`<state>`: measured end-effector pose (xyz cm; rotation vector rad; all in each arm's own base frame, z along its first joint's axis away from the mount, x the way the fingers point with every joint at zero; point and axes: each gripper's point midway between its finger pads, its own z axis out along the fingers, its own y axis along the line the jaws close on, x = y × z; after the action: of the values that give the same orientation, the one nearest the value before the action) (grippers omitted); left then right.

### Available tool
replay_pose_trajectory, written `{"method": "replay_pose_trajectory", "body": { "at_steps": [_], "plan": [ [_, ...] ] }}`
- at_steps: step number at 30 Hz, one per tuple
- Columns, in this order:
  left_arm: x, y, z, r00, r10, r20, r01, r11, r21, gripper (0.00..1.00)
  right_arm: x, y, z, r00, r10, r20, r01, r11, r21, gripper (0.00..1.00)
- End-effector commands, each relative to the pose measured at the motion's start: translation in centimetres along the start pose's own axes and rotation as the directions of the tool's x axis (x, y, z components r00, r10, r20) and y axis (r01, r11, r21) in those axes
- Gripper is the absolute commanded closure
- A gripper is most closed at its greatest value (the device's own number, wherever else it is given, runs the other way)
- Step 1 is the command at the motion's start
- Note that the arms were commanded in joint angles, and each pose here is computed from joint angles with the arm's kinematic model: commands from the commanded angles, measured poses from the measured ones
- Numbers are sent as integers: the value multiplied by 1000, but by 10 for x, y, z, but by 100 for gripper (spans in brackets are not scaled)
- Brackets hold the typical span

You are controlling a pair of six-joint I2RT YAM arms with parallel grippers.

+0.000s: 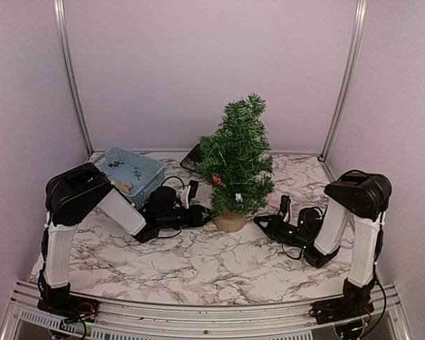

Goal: Decorate the small christmas tree

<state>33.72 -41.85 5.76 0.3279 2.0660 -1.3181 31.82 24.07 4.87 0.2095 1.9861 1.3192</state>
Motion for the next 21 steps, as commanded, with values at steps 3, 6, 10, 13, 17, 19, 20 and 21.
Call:
{"method": "replay_pose_trajectory", "body": {
  "at_steps": [3, 6, 10, 13, 17, 19, 20, 21],
  "plan": [
    [10, -32, -3, 1000, -12, -7, 12, 999, 40, 84, -1, -1, -2, 1000, 0, 0, 0, 1000, -7, 85],
    [3, -31, -12, 999, -23, 33, 22, 999, 32, 84, -2, 0, -3, 1000, -4, 2, 4, 1000, -6, 85],
    [-10, -30, -34, 997, -16, 82, 15, 1000, 8, 81, -7, 1, -9, 1000, -14, 14, 14, 1000, -3, 85],
    [-27, -31, -58, 993, -7, 122, 7, 1000, -3, 75, -12, 4, -18, 999, -29, 25, 28, 1000, 5, 85],
    [-57, -23, -94, 987, 26, 156, -16, 998, -63, 67, -18, 8, -33, 996, -80, 26, 79, 996, 32, 85],
    [-73, -19, -110, 984, 69, 166, -49, 992, -119, 63, -22, 11, -39, 992, -125, 24, 123, 990, 61, 85],
    [-77, -14, -116, 986, 82, 148, -57, 985, -165, 60, -24, 13, -42, 988, -153, 21, 151, 985, 78, 84],
    [-86, -10, -123, 984, 106, 146, -75, 977, -201, 57, -28, 15, -44, 983, -182, 21, 179, 979, 97, 84]
  ]
}}
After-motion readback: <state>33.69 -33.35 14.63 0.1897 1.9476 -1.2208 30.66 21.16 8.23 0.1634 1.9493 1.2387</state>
